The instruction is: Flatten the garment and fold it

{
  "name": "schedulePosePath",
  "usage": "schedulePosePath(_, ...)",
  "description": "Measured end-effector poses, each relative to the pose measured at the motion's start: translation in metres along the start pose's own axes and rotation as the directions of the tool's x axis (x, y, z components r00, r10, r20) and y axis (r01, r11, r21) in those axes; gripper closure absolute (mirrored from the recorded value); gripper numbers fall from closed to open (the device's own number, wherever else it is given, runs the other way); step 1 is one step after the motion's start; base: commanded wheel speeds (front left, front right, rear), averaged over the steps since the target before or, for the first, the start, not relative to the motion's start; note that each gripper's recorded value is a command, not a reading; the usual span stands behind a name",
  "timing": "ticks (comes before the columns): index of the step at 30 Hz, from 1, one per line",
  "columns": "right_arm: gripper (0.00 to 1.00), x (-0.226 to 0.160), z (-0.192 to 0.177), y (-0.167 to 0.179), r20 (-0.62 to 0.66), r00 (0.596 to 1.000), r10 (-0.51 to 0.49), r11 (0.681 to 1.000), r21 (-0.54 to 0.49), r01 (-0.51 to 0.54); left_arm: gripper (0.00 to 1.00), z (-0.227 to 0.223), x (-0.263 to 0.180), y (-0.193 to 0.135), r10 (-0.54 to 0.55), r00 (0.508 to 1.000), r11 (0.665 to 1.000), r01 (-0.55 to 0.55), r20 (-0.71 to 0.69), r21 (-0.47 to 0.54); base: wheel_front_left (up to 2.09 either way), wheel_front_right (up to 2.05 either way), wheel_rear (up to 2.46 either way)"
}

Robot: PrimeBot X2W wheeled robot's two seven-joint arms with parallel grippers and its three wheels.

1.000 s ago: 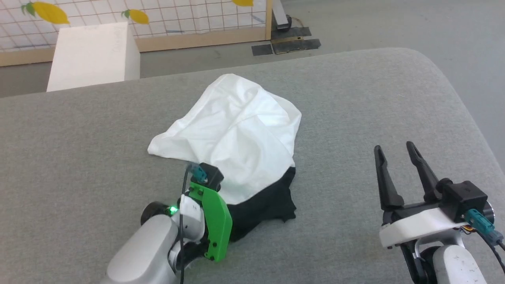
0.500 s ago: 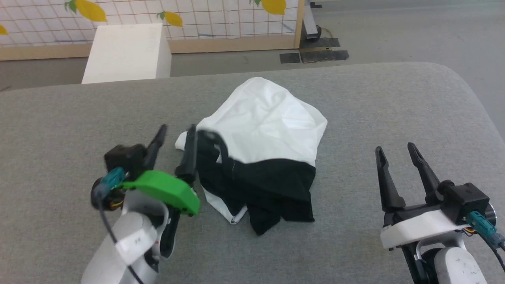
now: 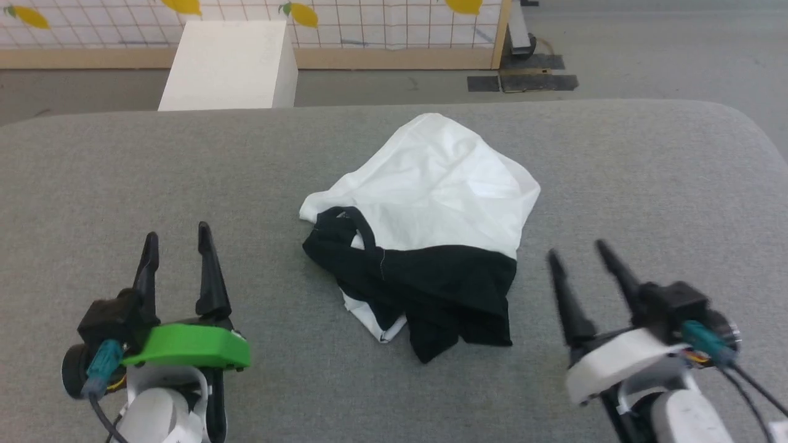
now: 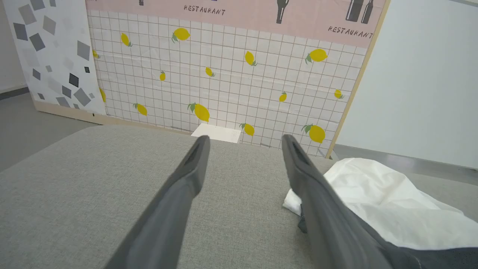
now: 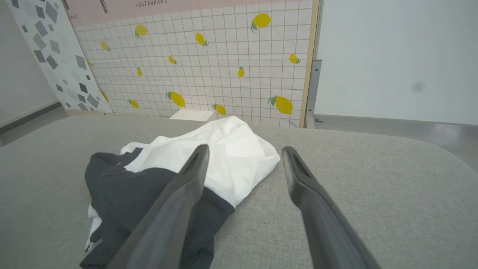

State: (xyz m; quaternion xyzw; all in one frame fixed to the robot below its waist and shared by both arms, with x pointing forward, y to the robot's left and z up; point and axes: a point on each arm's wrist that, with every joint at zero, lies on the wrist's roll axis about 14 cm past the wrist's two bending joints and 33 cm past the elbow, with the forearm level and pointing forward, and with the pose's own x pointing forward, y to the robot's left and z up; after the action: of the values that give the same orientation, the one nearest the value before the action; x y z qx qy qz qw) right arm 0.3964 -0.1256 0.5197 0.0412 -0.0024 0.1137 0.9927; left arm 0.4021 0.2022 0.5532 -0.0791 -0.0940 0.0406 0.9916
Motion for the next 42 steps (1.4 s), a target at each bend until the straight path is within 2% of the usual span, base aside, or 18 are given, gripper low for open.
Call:
schedulePosePath(3,0.00,0.001,-0.036,0.024,-0.180,0.981,0.072,0.997,-0.009,-0.075,0.00,0.000,-0.006,0.007,0.032,0.999,0.999,-0.032,0.009,-0.003,0.00,0.00,0.00)
schedulePosePath(7,0.00,-0.004,-0.078,0.044,-0.395,0.911,0.122,0.988,-0.038,-0.149,0.00,0.000,-0.009,0.013,0.053,0.998,0.998,-0.053,0.014,-0.018,0.00,0.00,0.00)
schedulePosePath(15,0.00,-0.003,-0.123,0.048,-0.610,0.783,0.119,0.977,-0.068,-0.201,0.00,-0.012,-0.016,0.030,0.094,0.995,0.995,-0.094,-0.016,-0.013,0.00,0.00,0.00)
schedulePosePath(16,0.53,-0.003,-0.126,0.050,-0.621,0.773,0.126,0.977,-0.057,-0.205,0.00,-0.013,-0.017,0.033,0.100,0.995,0.995,-0.101,-0.021,-0.011,0.00,0.00,0.00)
schedulePosePath(17,0.71,-0.004,-0.128,0.051,-0.629,0.766,0.130,0.977,-0.050,-0.207,0.00,-0.014,-0.018,0.035,0.105,0.994,0.994,-0.106,-0.024,-0.010,0.00,0.00,0.00)
schedulePosePath(18,1.00,-0.004,-0.131,0.053,-0.637,0.759,0.135,0.977,-0.041,-0.209,0.00,-0.015,-0.018,0.037,0.109,0.994,0.994,-0.110,-0.027,-0.010,0.00,0.00,0.00)
schedulePosePath(21,1.00,-0.003,-0.130,0.050,-0.636,0.760,0.134,0.981,-0.024,-0.193,0.00,-0.017,-0.020,0.040,0.116,0.993,0.993,-0.116,-0.035,-0.007,0.00,0.00,0.00)
schedulePosePath(24,1.00,0.004,-0.115,0.037,-0.573,0.813,0.105,0.990,-0.019,-0.141,0.00,-0.016,-0.019,0.041,0.114,0.993,0.993,-0.115,-0.031,-0.008,0.00,0.00,0.00)
schedulePosePath(28,1.00,0.013,-0.083,0.005,-0.455,0.890,0.019,0.998,-0.037,-0.041,0.00,-0.013,-0.018,0.033,0.094,0.995,0.995,-0.095,-0.020,-0.018,0.00,0.00,0.00)
schedulePosePath(32,1.00,0.011,-0.059,-0.025,-0.369,0.927,-0.071,0.997,-0.053,0.056,0.00,-0.010,-0.016,0.026,0.074,0.997,0.997,-0.074,-0.010,-0.029,0.00,0.00,0.00)
schedulePosePath(34,1.00,0.005,-0.045,-0.052,-0.307,0.940,-0.149,0.989,-0.047,0.141,0.00,-0.008,-0.015,0.023,0.066,0.998,0.997,-0.066,-0.006,-0.033,0.00,0.00,0.00)
schedulePosePath(37,1.00,-0.016,-0.031,-0.105,-0.245,0.919,-0.309,0.951,-0.073,0.300,0.00,-0.008,-0.016,0.018,0.053,0.999,0.998,-0.053,-0.006,-0.035,0.00,0.00,0.00)
schedulePosePath(39,1.00,-0.038,-0.043,-0.128,-0.298,0.877,-0.376,0.926,-0.092,0.366,0.00,-0.009,-0.017,0.015,0.041,0.999,0.998,-0.041,-0.009,-0.038,0.00,0.00,0.00)
schedulePosePath(41,1.00,-0.056,-0.058,-0.136,-0.360,0.841,-0.404,0.913,-0.096,0.397,0.00,-0.009,-0.017,0.012,0.033,0.999,0.999,-0.034,-0.011,-0.040,0.00,0.00,0.00)
schedulePosePath(42,0.64,-0.062,-0.063,-0.137,-0.379,0.829,-0.410,0.909,-0.096,0.406,0.00,-0.010,-0.018,0.011,0.029,0.999,0.999,-0.030,-0.014,-0.042,0.00,0.00,0.00)
